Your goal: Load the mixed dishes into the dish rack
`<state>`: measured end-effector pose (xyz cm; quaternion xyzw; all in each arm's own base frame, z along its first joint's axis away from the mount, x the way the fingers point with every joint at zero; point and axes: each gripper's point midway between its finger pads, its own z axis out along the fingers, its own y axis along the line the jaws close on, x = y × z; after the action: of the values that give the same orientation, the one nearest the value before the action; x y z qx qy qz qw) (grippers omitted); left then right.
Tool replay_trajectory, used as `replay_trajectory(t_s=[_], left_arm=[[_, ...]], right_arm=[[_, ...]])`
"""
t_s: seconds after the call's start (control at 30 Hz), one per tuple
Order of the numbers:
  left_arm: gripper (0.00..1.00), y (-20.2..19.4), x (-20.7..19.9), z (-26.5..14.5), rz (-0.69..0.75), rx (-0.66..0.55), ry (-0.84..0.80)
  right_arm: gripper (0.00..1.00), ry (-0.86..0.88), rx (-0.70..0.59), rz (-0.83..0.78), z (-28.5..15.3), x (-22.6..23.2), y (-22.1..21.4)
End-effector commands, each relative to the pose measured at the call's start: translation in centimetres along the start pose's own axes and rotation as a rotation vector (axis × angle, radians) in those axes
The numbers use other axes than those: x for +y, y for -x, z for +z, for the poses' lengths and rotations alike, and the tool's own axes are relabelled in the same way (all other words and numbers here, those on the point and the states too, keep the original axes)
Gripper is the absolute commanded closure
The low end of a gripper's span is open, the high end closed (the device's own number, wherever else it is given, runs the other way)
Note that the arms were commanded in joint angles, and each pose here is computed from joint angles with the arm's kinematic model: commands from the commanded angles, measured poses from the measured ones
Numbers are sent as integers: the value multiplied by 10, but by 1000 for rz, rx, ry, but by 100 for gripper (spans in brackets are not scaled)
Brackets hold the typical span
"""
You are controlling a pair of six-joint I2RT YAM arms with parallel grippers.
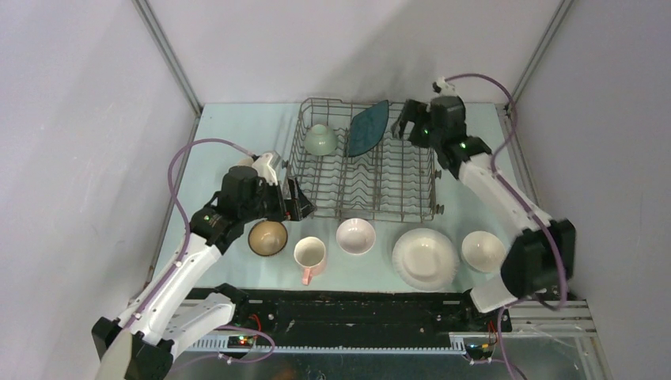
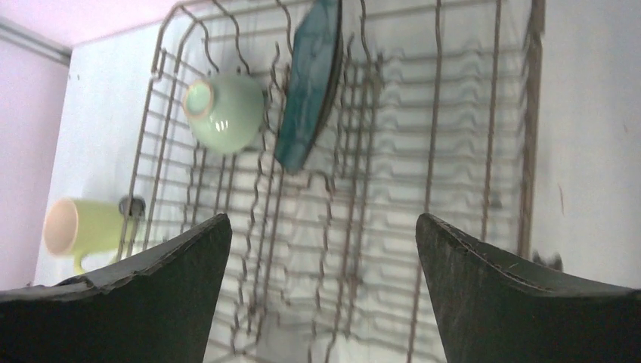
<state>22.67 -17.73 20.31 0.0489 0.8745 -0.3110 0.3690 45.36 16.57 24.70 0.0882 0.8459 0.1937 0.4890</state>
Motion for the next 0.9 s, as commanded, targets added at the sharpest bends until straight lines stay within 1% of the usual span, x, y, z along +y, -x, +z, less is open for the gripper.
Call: replay_trajectory(t_s=[0.0,0.03,0.17,0.23,0.27,0.3,0.33,0.37,0.4,0.43,0.5,0.53,0.63,0.67,0.7,0.73,0.77,0.87], left_arm=[[0,19,-18,-8,29,-54,-60],[0,19,-19,-7,28,-50,-66],[0,18,-17,-4,7,-47,-59],[0,19,-18,-3,-24,-50,-55],[0,20,-20,-3,-29,-58,-62],[0,17,-23,-1,-36,-53,-70],[0,19,-23,0,-33,-65,-61],[0,16,-29,0,-16,-58,-70],[0,17,-27,2,-8,-65,-49],[0,13,-33,4,7,-53,-56],[0,8,-37,9,15,-37,-55],[1,7,-38,13,11,-28,-56],[2,0,-46,20,20,-3,-74],[3,-1,-46,22,21,-1,-72],[8,-2,-49,24,28,3,-77],[10,-2,-50,25,39,0,-75],[13,-6,-54,26,54,12,-81],[15,-8,-62,29,87,10,-74]], right_arm=[[7,6,1,1,-47,-13,-27],[7,14,-16,0,-63,-13,-24],[9,17,39,-10,-101,-27,-60],[10,5,80,-7,-115,-40,-88],[10,17,74,8,-127,-40,-90],[12,12,101,9,-129,-46,-106],[12,48,111,24,-139,-42,-112],[14,44,151,31,-142,-46,-130],[14,87,164,44,-149,-39,-137],[16,93,205,47,-150,-42,-154],[19,127,262,80,-156,-37,-176],[19,151,291,69,-159,-30,-188],[20,85,352,72,-164,-35,-215],[20,36,336,48,-164,-39,-218],[20,-5,353,60,-167,-43,-226],[20,-31,340,34,-168,-44,-230],[20,-58,354,41,-171,-46,-238],[20,-112,365,4,-177,-46,-257]])
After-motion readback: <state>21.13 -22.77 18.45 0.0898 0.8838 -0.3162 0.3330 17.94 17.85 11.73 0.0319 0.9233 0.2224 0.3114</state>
